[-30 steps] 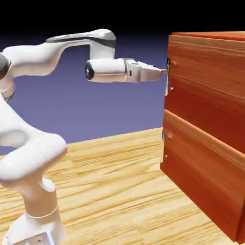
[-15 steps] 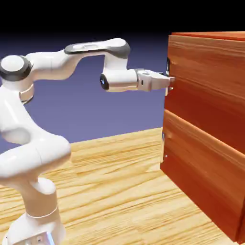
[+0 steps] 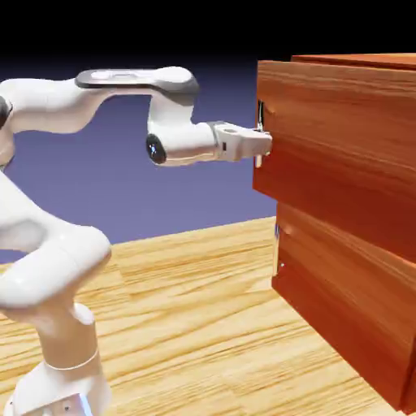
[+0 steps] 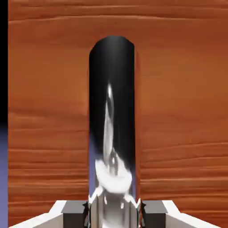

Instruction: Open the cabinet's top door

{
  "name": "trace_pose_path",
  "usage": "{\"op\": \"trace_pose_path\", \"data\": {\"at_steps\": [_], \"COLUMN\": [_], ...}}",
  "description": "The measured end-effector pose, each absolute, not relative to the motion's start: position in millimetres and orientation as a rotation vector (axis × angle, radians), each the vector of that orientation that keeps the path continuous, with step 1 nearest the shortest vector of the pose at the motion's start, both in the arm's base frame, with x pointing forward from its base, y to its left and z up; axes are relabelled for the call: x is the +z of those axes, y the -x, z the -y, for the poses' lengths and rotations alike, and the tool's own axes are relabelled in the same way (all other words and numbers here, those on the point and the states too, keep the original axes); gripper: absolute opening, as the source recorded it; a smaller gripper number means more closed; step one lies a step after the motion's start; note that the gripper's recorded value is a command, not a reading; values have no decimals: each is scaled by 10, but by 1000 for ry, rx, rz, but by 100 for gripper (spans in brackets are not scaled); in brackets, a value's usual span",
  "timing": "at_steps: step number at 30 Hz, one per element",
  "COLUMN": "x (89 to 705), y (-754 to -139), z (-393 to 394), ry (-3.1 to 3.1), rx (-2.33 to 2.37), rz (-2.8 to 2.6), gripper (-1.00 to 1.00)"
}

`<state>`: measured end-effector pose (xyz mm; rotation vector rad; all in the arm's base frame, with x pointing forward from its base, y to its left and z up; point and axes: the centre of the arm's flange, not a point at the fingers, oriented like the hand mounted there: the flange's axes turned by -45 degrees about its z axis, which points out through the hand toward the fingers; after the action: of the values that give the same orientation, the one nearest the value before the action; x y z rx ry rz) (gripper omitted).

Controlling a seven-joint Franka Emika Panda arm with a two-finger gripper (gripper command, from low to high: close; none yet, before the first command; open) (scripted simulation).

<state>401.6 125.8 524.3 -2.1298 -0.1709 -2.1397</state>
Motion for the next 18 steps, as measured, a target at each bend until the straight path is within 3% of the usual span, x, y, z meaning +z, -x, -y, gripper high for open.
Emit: {"op": "trace_pose_path", "data": {"at_steps": [8, 18], "x": [5250, 5245], "y": [-3927, -3294], "z": [-1204, -802], "ry": [2133, 2037], "rx": [-2128, -2037], "rz": [219, 353], "gripper": [-100, -100]}}
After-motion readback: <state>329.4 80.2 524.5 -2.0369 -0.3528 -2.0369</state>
